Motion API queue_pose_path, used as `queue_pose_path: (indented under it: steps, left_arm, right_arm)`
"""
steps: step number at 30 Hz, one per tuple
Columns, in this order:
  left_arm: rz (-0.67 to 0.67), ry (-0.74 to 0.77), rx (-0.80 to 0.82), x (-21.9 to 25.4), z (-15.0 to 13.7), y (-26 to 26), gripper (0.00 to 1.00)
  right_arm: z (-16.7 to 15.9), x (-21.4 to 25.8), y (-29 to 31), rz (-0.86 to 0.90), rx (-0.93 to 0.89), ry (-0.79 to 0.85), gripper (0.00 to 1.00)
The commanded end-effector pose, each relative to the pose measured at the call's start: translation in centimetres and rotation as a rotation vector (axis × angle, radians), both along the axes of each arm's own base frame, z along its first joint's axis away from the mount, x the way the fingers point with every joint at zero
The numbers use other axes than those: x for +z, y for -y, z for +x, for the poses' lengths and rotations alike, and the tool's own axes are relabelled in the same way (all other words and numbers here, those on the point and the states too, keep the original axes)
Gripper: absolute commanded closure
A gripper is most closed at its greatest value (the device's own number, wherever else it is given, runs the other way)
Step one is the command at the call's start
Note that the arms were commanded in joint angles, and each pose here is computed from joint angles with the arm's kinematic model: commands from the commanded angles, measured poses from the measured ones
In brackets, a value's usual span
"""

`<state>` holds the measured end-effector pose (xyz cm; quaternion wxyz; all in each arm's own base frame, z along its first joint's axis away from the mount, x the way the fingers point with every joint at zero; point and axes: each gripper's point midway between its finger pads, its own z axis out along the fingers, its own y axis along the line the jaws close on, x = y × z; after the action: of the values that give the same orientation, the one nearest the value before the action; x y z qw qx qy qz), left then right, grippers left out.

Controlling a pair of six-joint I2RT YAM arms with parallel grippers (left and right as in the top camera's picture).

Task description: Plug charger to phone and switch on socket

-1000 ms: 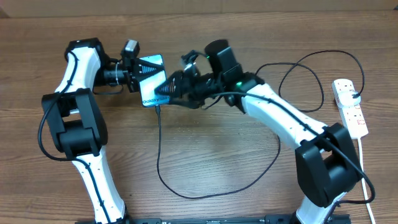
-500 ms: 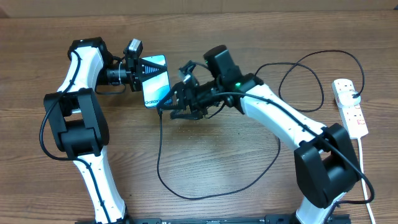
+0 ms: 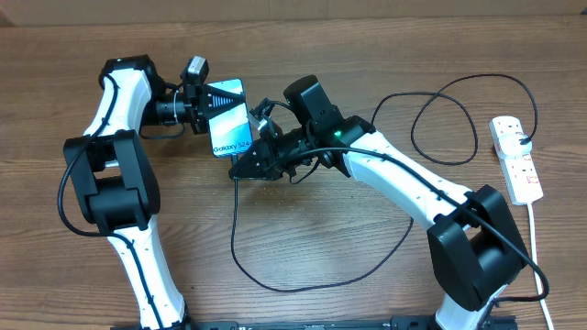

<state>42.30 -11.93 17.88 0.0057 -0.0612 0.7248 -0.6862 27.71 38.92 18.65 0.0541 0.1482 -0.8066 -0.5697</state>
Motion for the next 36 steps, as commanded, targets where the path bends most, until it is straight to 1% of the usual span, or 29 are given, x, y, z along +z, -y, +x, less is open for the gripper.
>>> queue_pose_path:
  steps: [1,19,20,21,22,23,25,27,30,34,36]
  left_arm:
    - [0.009,0.039,-0.006,0.9,-0.1,0.1,0.96]
    - [0.078,0.018,-0.054,-0.1,-1.2,0.1,0.96]
    - [0.077,0.018,-0.053,-0.1,-1.2,0.1,0.96]
    - [0.077,0.018,-0.053,-0.1,-1.1,0.1,0.96]
    - [0.076,0.018,-0.052,-0.1,-1.1,0.1,0.96]
    - [0.076,0.018,-0.052,-0.1,-1.1,0.1,0.96]
    - [0.080,0.019,-0.054,-0.2,-1.2,0.1,0.96]
    - [0.089,0.026,-0.060,-0.3,-1.2,0.1,0.96]
    - [0.125,0.068,-0.086,-0.9,-1.6,0.0,0.96]
    - [0.216,0.083,-0.151,-2.5,-2.5,-0.2,0.96]
    - [0.231,0.089,-0.170,-2.8,-2.7,0.2,0.96]
  right_arm:
    - [1.0,0.3,-0.1,-0.006,-0.038,0.056,0.96]
    - [3.5,0.5,1.2,-0.010,-0.121,0.048,0.96]
    - [3.5,0.5,1.2,-0.011,-0.121,0.048,0.93]
    - [3.5,0.5,1.2,-0.011,-0.121,0.048,0.69]
    - [3.5,0.5,1.2,-0.012,-0.121,0.048,0.38]
    - [3.4,0.5,1.2,-0.010,-0.115,0.049,0.22]
    - [3.2,0.6,1.3,0.002,-0.093,0.062,0.18]
    - [3.2,0.5,1.9,0.007,-0.079,0.071,0.11]
    - [4.0,-0.2,3.5,-0.019,-0.100,0.064,0.05]
    - [5.0,-1.3,6.3,-0.061,-0.130,0.048,0.04]
    - [5.2,-1.9,7.5,-0.082,-0.134,0.042,0.04]
